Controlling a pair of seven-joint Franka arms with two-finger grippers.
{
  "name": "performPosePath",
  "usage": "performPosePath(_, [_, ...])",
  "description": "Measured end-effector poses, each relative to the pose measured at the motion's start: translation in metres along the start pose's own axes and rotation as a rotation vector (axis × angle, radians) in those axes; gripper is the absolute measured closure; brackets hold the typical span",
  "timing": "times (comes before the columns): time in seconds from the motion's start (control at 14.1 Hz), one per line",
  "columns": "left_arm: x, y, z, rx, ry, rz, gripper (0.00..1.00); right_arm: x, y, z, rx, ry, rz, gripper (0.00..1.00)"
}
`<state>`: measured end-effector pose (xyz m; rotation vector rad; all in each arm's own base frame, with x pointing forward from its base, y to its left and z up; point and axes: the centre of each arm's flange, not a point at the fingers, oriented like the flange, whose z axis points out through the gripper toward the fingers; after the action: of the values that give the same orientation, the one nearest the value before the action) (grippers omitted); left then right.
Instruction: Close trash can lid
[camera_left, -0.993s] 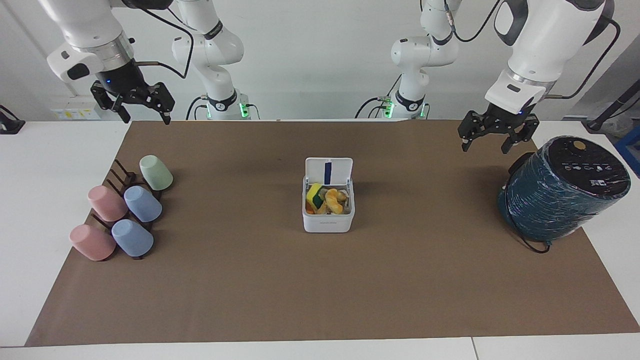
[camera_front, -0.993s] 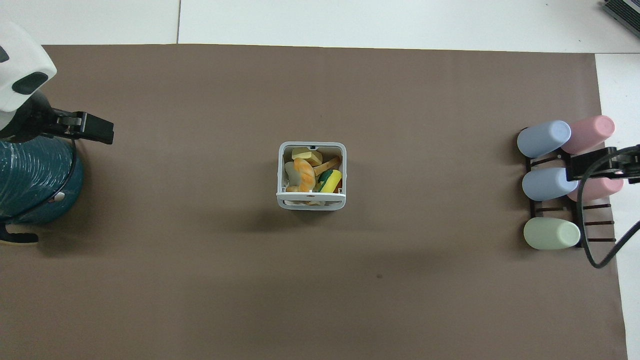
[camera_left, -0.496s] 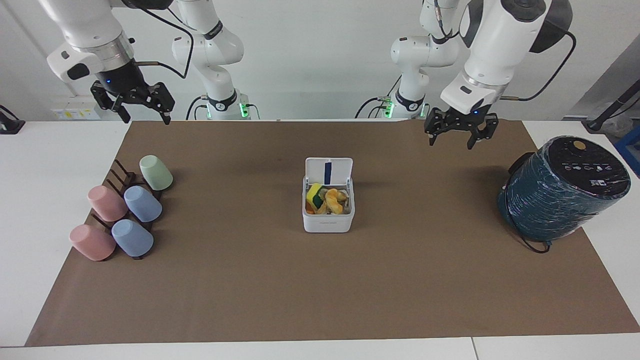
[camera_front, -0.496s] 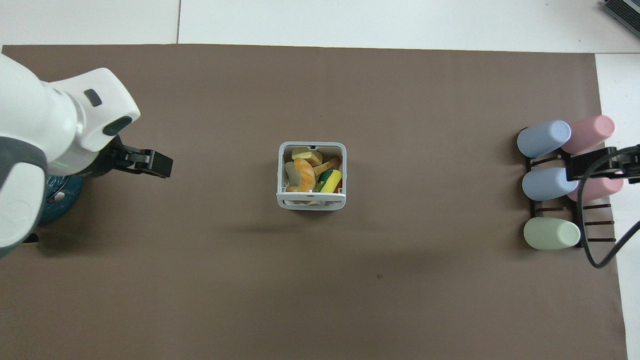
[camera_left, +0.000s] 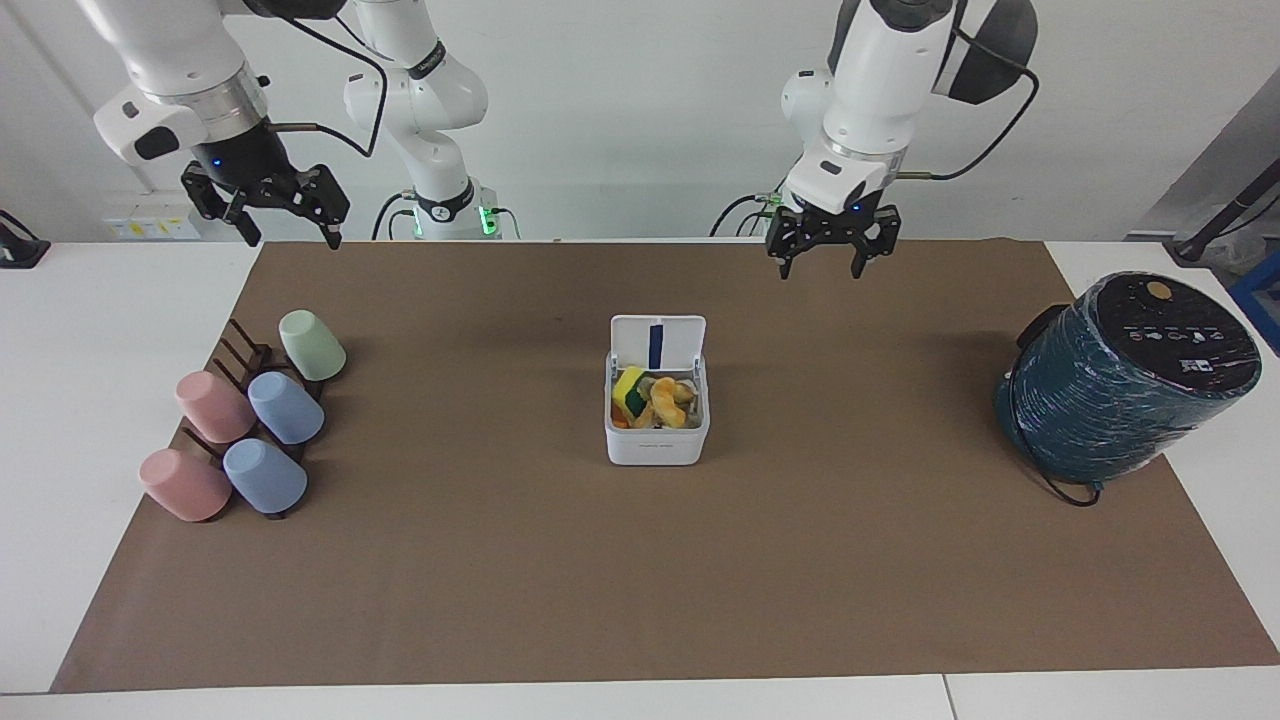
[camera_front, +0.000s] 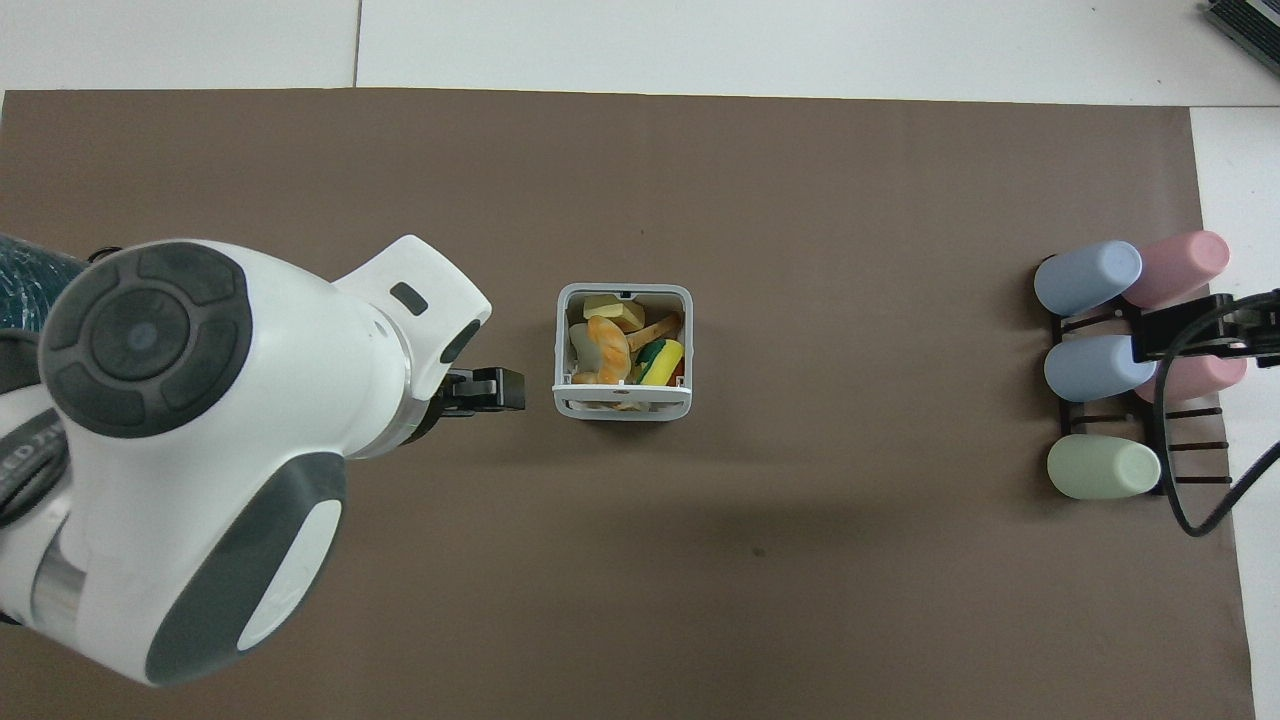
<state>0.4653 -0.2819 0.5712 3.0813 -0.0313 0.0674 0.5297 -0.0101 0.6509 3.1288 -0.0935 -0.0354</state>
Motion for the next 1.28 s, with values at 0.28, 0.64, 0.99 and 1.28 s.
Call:
performPosePath(0.28, [-0.024,0.021,0.020,-0.070,0.010,-0.025,0.31,0.000,0.000,0.000,0.000,0.000,0.000,0.00])
performPosePath(0.64, [-0.048,0.058,0.039,-0.106,0.044,-0.072,0.71,0.000,0.000,0.000,0.000,0.000,0.000,0.00])
performPosePath(0.99, [-0.052,0.070,0.064,-0.138,0.067,-0.110,0.87,0.000,0.000,0.000,0.000,0.000,0.000,0.00])
performPosePath(1.28, [-0.040,0.082,0.081,-0.189,0.112,-0.161,0.90,0.000,0.000,0.000,0.000,0.000,0.000,0.00])
